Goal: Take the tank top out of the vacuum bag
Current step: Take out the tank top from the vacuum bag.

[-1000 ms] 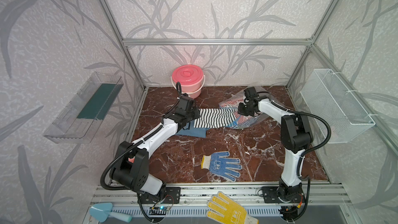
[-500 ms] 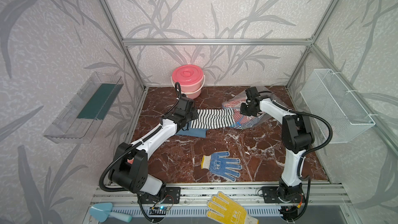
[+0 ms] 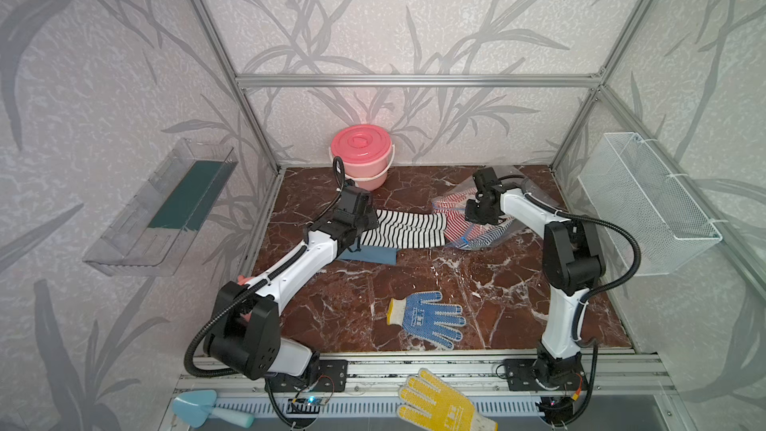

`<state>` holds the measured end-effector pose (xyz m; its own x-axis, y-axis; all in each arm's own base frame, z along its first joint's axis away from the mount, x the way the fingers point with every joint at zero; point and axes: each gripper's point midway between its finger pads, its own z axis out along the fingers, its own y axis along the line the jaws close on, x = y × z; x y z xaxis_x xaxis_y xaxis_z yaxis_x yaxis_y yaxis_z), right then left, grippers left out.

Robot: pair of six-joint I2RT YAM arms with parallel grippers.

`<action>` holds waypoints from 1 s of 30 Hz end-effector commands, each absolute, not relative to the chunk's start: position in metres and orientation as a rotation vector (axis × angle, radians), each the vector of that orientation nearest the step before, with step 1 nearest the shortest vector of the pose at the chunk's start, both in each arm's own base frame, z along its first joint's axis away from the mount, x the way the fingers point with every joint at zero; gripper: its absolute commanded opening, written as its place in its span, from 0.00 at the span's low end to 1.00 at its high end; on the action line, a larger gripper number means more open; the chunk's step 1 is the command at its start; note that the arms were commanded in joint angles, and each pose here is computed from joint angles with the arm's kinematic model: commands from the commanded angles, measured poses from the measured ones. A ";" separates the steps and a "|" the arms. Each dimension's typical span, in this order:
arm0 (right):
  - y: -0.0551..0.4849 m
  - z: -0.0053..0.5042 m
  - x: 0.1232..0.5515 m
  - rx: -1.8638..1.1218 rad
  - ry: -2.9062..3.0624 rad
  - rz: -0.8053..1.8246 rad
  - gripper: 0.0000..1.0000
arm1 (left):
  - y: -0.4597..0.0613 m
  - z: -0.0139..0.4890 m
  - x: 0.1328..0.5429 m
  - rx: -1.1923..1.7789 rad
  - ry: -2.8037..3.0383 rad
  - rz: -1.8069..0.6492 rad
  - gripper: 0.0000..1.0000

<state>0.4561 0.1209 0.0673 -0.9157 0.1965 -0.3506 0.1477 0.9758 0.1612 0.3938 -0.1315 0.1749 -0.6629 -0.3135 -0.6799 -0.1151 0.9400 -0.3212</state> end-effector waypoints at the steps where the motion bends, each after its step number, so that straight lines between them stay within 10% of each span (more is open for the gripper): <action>1: 0.110 0.093 0.461 0.261 2.708 0.146 0.00 | -0.120 0.185 0.389 -0.317 2.264 -0.283 0.00; 5: 0.120 0.098 0.462 0.216 2.704 0.210 0.06 | -0.120 0.188 0.388 -0.319 2.256 -0.290 0.00; 13: 0.143 0.122 0.456 0.077 2.624 0.277 0.79 | -0.119 0.190 0.388 -0.319 2.251 -0.279 0.00; 30: 0.192 0.129 0.431 -0.103 2.598 0.341 1.00 | -0.104 0.194 0.388 -0.312 2.228 -0.178 0.00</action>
